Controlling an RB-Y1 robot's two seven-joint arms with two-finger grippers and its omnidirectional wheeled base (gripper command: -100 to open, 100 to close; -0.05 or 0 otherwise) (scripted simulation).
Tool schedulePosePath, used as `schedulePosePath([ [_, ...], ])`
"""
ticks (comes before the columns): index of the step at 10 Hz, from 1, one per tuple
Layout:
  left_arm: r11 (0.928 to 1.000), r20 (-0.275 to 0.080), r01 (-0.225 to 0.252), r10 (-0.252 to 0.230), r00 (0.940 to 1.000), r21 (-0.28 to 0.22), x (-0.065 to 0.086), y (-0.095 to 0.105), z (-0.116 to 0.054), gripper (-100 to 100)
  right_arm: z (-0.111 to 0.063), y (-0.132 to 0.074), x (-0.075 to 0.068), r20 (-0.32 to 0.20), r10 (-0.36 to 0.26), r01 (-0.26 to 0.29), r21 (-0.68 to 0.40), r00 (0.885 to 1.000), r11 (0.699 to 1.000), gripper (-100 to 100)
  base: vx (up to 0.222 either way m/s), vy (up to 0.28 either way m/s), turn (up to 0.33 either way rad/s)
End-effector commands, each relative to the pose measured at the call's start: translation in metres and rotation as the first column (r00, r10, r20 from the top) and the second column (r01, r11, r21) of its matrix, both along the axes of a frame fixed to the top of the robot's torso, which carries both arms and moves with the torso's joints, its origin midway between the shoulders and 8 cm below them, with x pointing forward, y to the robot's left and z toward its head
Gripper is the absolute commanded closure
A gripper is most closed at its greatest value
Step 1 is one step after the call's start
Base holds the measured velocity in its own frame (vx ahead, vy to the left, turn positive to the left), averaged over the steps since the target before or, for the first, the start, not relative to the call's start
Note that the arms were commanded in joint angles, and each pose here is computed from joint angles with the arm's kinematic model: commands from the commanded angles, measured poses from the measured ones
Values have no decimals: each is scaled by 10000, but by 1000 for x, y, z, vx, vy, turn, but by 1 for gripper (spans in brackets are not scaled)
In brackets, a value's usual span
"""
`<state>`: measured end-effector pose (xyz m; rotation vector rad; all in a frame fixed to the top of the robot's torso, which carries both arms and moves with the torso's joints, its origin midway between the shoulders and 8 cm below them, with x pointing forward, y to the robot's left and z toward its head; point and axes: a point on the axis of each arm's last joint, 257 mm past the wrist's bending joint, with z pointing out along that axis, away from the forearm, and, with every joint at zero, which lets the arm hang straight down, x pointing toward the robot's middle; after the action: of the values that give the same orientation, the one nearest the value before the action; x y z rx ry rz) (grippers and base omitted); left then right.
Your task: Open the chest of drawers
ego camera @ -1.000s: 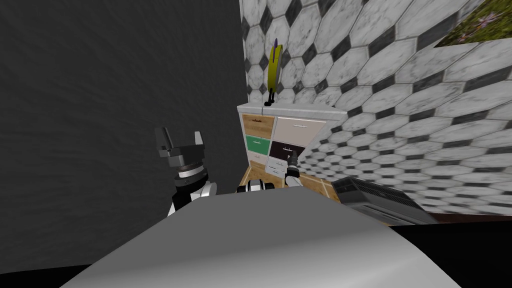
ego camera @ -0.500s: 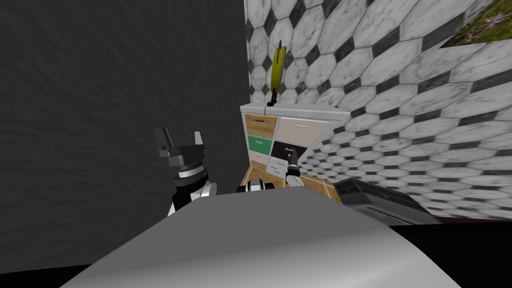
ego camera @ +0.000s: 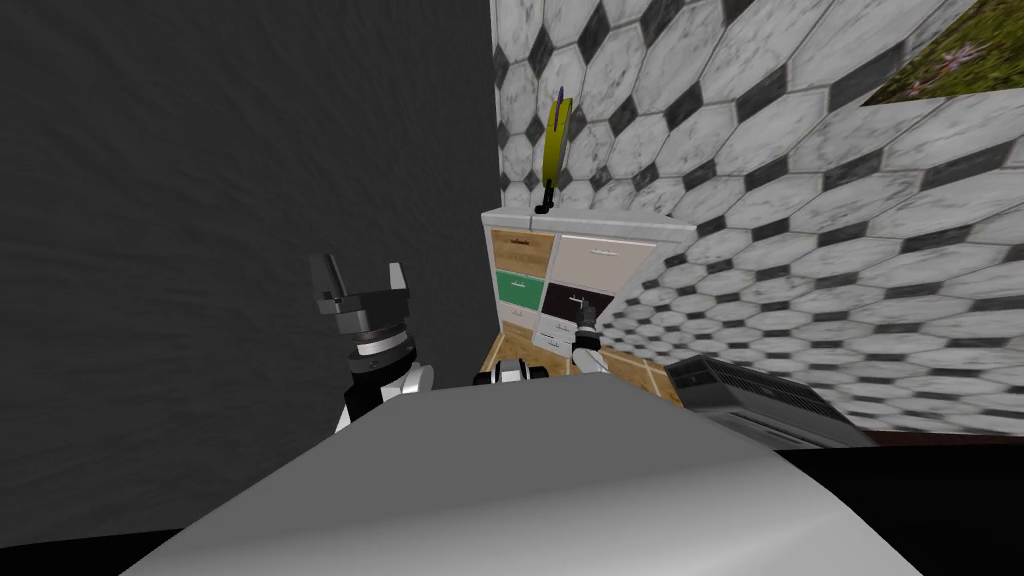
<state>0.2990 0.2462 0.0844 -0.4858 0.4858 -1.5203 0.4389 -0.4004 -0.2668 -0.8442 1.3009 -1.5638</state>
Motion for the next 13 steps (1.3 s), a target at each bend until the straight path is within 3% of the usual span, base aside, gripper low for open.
schedulePosePath([
  [1,10000,1,1,-1,10000,0,0,0,0,0,-4,2,2,-193,116,-115,44,9997,9999,100,-158,77,-33],
  [8,10000,1,1,-1,10000,0,0,0,0,0,-5,11,1,-333,341,-339,60,9989,9994,100,-147,76,-29],
  [9,10000,0,1,-1,10000,-1,0,0,0,0,11,1,16,-219,374,-374,11,9991,9993,-100,-94,93,-74],
  [13,10000,-1,-1,1,10000,1,0,0,0,0,33,-13,38,-228,535,-536,-10,9983,9986,-100,-21,51,-44],
])
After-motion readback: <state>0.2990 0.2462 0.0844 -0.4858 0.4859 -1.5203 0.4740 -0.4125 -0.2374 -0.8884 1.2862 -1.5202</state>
